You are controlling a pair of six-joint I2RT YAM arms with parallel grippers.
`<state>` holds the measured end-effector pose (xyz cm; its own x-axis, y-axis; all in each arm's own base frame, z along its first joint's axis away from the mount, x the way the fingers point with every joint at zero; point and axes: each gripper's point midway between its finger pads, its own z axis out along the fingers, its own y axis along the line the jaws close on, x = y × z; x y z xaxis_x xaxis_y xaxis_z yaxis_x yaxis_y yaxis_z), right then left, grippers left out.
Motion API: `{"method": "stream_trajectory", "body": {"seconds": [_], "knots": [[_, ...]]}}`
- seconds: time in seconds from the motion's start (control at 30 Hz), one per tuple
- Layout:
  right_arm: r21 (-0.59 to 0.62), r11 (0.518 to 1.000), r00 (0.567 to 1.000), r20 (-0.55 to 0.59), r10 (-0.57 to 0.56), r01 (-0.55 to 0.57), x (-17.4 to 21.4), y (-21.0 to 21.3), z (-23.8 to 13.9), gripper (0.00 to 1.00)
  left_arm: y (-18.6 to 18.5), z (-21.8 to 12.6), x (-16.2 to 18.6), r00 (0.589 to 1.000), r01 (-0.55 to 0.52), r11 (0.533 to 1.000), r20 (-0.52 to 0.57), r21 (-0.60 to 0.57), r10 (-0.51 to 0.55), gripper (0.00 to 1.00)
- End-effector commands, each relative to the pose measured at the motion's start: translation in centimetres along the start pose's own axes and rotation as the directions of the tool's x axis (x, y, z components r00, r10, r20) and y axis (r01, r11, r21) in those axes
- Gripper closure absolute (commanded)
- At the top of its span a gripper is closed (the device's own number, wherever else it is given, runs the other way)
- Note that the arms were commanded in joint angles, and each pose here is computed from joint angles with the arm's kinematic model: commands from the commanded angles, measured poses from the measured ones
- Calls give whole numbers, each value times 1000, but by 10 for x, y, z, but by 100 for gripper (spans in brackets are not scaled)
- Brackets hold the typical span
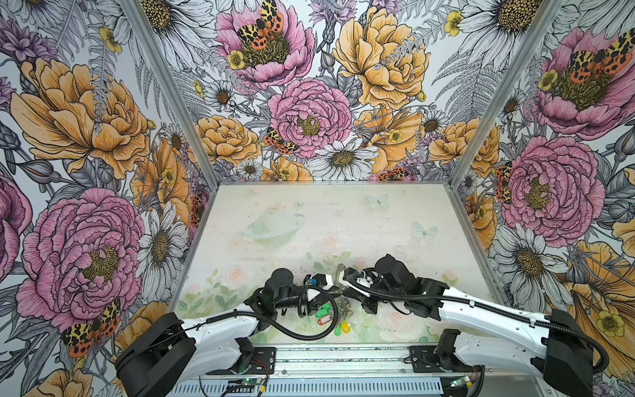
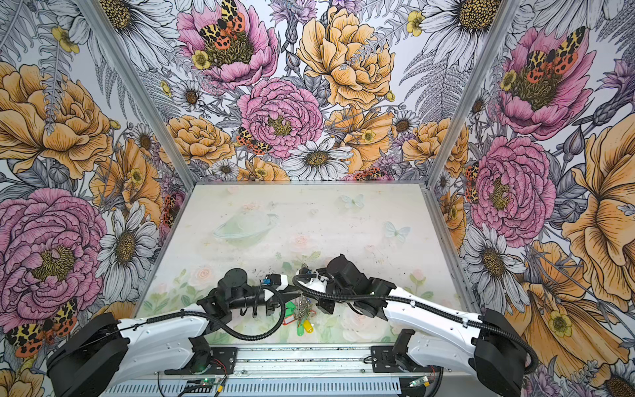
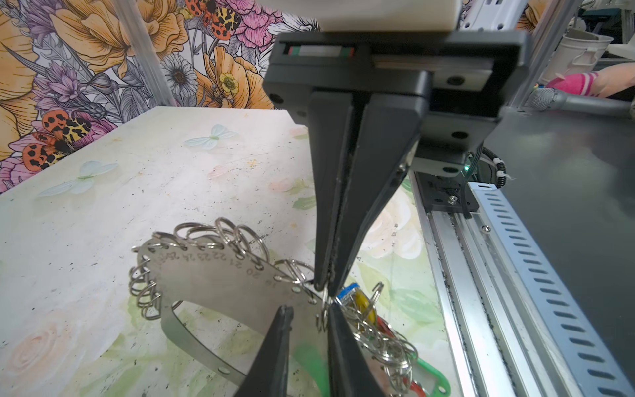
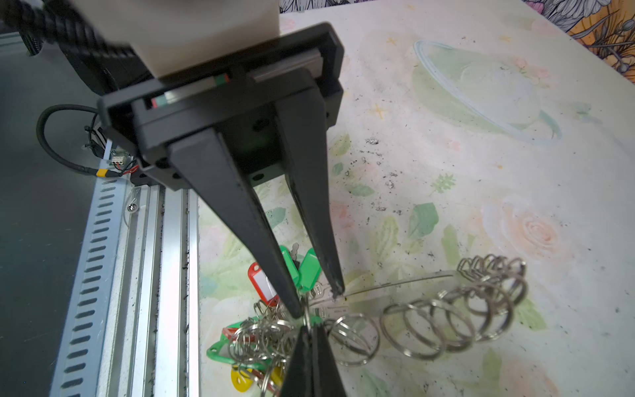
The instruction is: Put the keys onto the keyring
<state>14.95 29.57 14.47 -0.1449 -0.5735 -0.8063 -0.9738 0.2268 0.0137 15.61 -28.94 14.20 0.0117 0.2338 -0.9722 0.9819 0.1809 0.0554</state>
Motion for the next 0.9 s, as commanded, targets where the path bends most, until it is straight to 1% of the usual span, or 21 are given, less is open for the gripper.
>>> {"method": "stream_trajectory", "body": {"seconds": [0.0,0.27,0.43,0.53,0.57,0.63,0.7,0.77,0.87], "knots": [[-3,999,997,66,-49,50,-28,1,-5,100,1,4,-11,1000,-22,1000,18,19,21,81],[-22,999,996,70,-48,50,-32,3,0,100,-8,9,-11,1000,-13,997,19,74,11,88],[-13,999,994,100,-43,44,-35,2,-1,100,-9,11,-11,1000,-2,996,19,88,1,100],[4,999,991,125,-43,42,-35,0,-1,99,-6,11,-15,999,5,997,39,72,-8,100],[10,999,990,136,-42,41,-35,0,-2,95,-6,10,-16,999,8,998,47,65,-11,100],[33,999,981,193,-34,28,-34,-3,-6,87,-2,8,-18,998,15,999,62,40,-17,100],[31,999,966,257,-12,4,-31,-4,-11,81,-2,6,-20,997,17,999,79,29,-19,100],[21,1000,957,291,14,-20,-28,-7,-15,81,-1,2,-24,994,19,1000,103,22,-21,100],[1,999,956,289,41,-43,-21,-7,-14,83,-2,0,-27,993,17,1000,119,24,-20,100]]}}
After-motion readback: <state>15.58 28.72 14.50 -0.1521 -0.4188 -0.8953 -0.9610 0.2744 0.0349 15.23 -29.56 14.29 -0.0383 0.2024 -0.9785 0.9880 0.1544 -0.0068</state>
